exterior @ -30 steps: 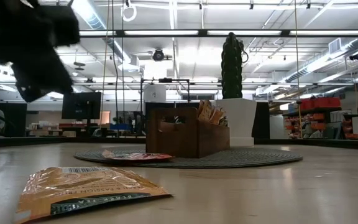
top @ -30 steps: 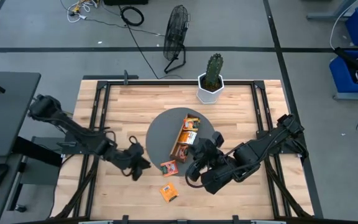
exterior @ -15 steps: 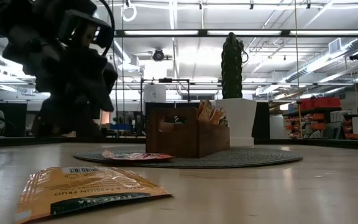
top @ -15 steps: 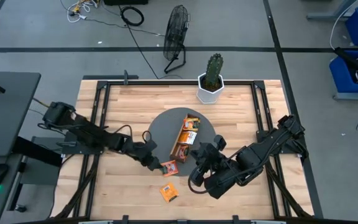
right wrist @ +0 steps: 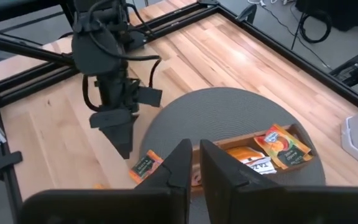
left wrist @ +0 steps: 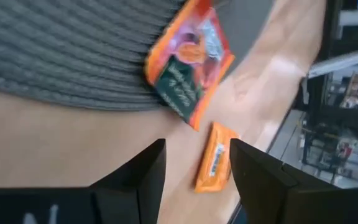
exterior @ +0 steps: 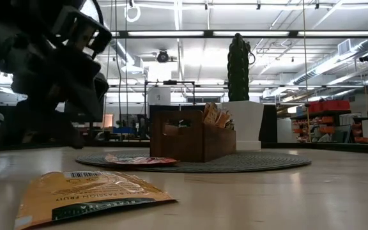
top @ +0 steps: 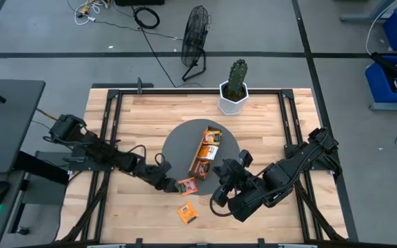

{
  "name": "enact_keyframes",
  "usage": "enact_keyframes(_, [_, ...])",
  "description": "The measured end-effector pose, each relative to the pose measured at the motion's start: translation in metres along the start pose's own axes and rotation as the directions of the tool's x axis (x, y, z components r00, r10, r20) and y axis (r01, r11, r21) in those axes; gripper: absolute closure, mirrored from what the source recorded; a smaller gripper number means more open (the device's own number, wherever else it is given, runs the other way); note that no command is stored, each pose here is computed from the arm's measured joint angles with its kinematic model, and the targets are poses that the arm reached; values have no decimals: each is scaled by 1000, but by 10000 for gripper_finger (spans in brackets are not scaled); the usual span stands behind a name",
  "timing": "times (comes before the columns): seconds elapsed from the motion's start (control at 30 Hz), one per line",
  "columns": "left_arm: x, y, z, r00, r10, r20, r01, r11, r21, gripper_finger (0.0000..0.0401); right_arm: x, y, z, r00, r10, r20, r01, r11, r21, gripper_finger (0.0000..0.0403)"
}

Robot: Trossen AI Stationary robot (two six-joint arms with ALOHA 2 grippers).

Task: Pick & Place Tea
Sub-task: Put the red tea bag into the bottom section of the wooden organizer

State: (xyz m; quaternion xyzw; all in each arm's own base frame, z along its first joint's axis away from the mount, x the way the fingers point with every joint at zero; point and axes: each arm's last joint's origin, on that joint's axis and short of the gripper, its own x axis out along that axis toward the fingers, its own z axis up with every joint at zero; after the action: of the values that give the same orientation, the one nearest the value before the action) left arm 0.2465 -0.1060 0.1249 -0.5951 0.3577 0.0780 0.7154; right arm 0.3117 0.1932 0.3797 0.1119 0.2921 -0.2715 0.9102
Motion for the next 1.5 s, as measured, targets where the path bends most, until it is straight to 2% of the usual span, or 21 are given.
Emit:
enact_keyframes(0.17, [13, 1, -6, 1000, -12, -16, 11, 1000, -23, 220, 0, -2, -1, 1000, -16, -9, 16, 1000, -20, 364])
enact_keyframes(0.47, [42, -12, -7, 997, -28, -66, 27, 999, -22, 220, 0, -3, -2, 1000, -19, -11, 19, 1000, -25, 364])
enact_keyframes(0.93, [42, -9, 4, 1000, -5, 3, 5, 998, -66, 220, 0, -3, -2, 1000, -21, -12, 21, 999, -27, 364])
enact_keyframes(1.2, [42, -8, 4, 1000, 8, 5, -8, 999, -47, 222, 0, -3, -2, 1000, -24, -13, 23, 999, -37, 364])
enact_keyframes(1.5, [42, -8, 8, 1000, 2, -9, -3, 997, -74, 268, 0, -3, -1, 1000, -29, -4, 29, 999, -37, 364])
